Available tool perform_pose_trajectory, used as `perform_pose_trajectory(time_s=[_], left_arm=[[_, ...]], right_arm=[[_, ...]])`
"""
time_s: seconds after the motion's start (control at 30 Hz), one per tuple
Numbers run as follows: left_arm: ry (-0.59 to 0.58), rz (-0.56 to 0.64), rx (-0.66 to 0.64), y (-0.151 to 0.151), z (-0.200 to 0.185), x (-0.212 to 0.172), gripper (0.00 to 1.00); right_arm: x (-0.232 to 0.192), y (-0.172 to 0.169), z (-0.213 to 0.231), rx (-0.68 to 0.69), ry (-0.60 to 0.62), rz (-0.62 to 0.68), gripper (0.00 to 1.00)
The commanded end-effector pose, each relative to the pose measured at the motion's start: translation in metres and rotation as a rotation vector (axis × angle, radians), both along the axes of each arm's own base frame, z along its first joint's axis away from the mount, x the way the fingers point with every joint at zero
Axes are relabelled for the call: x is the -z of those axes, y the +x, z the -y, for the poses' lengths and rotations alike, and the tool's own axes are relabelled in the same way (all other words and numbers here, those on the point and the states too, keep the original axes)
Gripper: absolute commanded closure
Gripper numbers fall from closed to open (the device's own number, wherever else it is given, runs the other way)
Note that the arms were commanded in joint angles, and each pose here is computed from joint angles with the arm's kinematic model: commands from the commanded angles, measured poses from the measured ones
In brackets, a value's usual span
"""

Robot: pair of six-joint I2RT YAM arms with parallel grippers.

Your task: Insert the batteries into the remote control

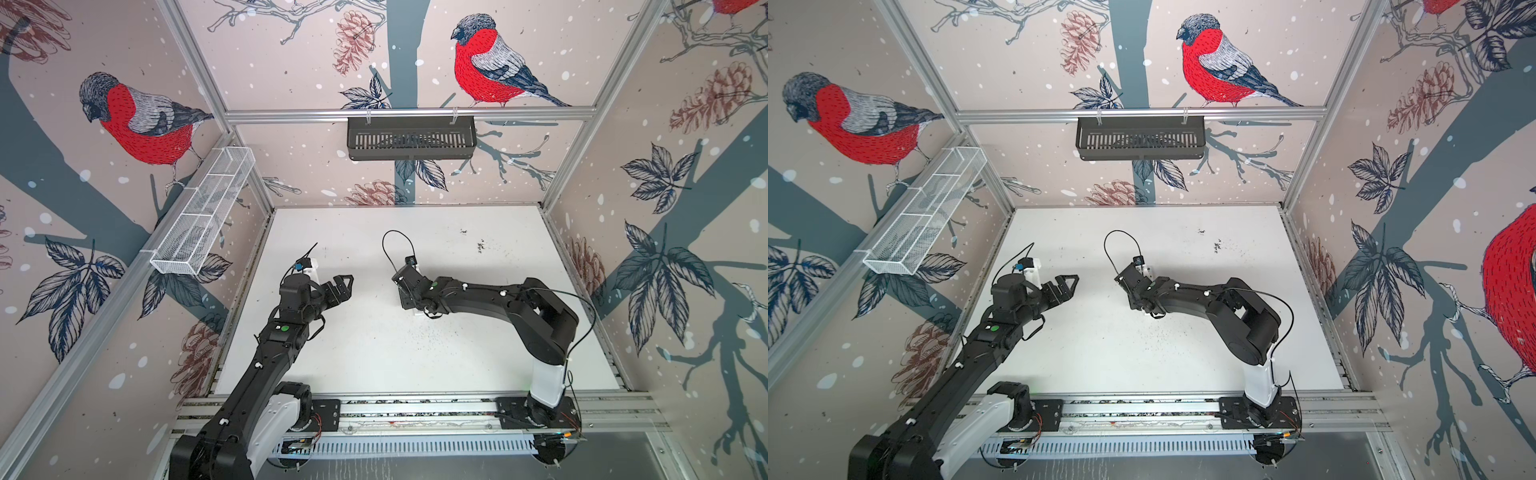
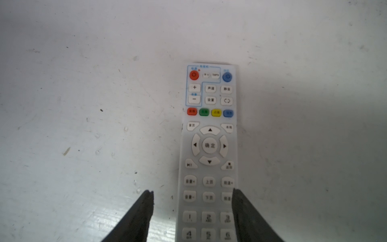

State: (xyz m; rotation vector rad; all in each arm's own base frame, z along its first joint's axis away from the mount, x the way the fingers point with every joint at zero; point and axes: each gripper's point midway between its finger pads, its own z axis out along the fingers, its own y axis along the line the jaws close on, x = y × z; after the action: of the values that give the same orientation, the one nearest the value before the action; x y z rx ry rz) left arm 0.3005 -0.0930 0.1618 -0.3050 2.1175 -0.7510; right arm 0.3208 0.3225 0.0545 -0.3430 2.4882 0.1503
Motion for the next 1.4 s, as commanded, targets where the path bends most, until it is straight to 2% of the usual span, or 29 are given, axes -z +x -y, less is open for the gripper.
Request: perform_pose_trajectory(time_s=[0.0,0.13,0.23,0.37,0.43,0.6,0.7,0.8,0.93,1.17,1.23,1.3,1.37], left_arm=[[-0.012,0.023,0.047,0.002,0.008,-0.005,0.03],[-0.028,0.018,0.078,0.007,0.014,-0.006,0.03],[-0.005,0.001,0.063,0.013,0.011,-0.004,0.03],[0.097,0.003,0.024,0.025,0.002,-0.002,0.03],[0.201,0.021,-0.045,0.032,-0.012,-0.003,0.03],[0.353,0.116,-0.233,0.041,-0.052,-0.014,0.03],[0.446,0.182,-0.4,0.034,-0.085,-0.014,0.03],[0.533,0.257,-0.515,0.022,-0.109,-0.012,0.03],[0.619,0.293,-0.6,0.012,-0.127,-0.008,0.03],[0.699,0.3,-0.594,0.017,-0.13,0.018,0.03],[0.725,0.306,-0.582,0.023,-0.129,0.026,0.03],[0.732,0.234,-0.581,0.035,-0.13,0.033,0.03],[0.742,0.241,-0.548,0.046,-0.124,0.033,0.03]], right_arm=[[-0.016,-0.001,0.002,-0.034,0.053,0.008,0.31],[-0.042,-0.004,0.017,-0.117,0.125,0.055,0.19],[-0.054,0.001,0.047,-0.121,0.133,0.076,0.0],[-0.066,0.017,0.099,-0.07,0.095,0.132,0.01],[-0.075,0.029,0.125,-0.042,0.1,0.178,0.0],[-0.096,0.059,0.178,0.037,0.07,0.324,0.01],[-0.094,0.075,0.205,0.108,0.013,0.374,0.01],[-0.09,0.084,0.227,0.159,-0.03,0.441,0.0],[-0.085,0.089,0.255,0.217,-0.009,0.508,0.01],[-0.093,0.084,0.297,0.334,0.068,0.611,0.0],[-0.099,0.08,0.305,0.36,0.082,0.655,0.01],[-0.103,0.075,0.31,0.376,0.093,0.698,0.01],[-0.106,0.074,0.312,0.388,0.108,0.71,0.01]])
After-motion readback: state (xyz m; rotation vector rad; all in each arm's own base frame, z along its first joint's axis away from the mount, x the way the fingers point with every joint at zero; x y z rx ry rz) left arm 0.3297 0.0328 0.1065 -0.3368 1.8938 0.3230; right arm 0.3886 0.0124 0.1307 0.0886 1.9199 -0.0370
